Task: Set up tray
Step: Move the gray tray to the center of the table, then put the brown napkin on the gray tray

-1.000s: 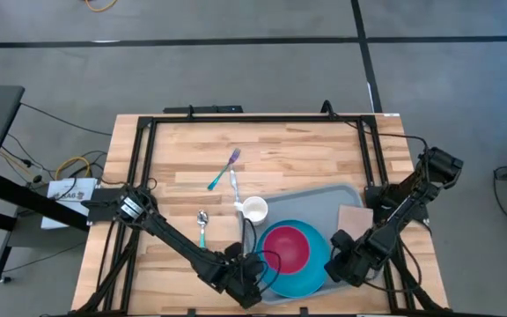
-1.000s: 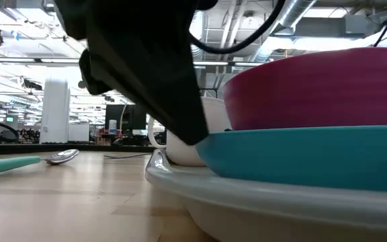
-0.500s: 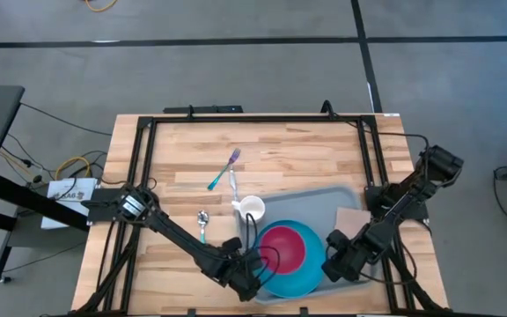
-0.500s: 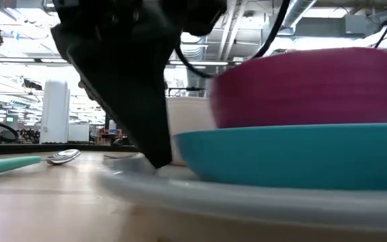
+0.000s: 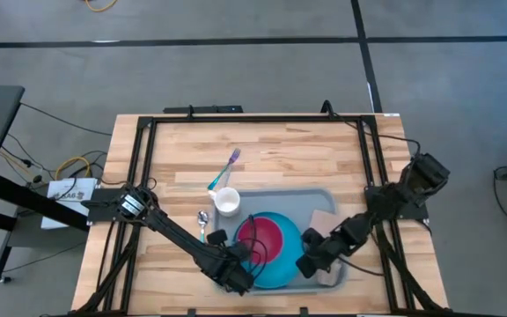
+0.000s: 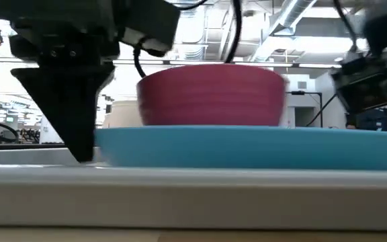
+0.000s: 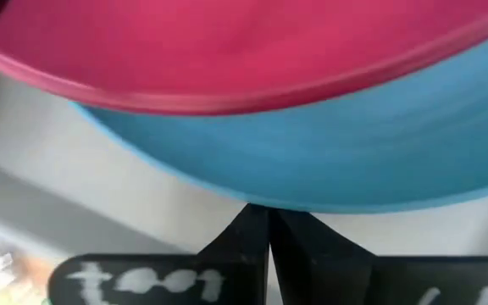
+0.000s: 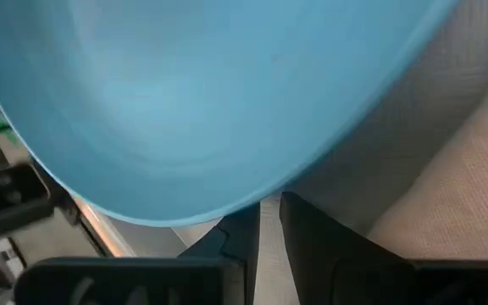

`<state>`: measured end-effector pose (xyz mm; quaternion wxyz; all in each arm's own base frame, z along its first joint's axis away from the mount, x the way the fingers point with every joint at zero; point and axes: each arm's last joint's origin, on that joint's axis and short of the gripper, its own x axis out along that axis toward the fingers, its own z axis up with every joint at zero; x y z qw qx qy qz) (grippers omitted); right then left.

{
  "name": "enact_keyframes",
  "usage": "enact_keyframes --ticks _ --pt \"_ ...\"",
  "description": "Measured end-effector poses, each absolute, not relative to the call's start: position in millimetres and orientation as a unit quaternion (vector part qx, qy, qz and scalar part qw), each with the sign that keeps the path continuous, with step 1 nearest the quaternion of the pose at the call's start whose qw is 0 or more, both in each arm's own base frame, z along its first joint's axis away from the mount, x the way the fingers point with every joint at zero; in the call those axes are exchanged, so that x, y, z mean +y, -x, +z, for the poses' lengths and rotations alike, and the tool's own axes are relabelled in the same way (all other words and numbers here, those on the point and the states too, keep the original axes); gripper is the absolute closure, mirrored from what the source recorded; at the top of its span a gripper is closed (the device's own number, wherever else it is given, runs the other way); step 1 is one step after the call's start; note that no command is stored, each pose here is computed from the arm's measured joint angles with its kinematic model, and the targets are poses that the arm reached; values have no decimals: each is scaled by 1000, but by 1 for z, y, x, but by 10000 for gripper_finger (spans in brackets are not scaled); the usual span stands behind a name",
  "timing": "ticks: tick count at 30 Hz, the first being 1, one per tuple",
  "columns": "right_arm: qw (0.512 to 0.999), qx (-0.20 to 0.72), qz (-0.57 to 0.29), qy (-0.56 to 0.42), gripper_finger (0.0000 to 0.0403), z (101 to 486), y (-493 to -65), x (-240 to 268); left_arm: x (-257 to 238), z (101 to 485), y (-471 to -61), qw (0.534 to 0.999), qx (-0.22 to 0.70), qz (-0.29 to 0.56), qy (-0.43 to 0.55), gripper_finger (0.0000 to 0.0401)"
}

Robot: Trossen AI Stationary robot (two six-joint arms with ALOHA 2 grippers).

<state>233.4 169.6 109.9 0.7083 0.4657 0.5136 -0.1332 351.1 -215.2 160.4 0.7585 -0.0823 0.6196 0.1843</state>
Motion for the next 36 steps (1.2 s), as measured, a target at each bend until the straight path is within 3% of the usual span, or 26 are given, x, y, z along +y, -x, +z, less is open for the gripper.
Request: enact_keyframes --ticks 10,21,30,36 --pt "723 517 -156 -432 351 125 -243 160 -221 233 -337 748 622 226 45 401" --pt "746 483 -167 -426 351 184 -230 150 -221 307 -363 856 460 217 89 401" --pt "722 517 -231 -398 351 217 -185 130 -203 318 -401 906 403 120 53 397" --pt "701 529 -275 -390 351 228 -158 121 -187 330 -428 935 353 14 28 355"
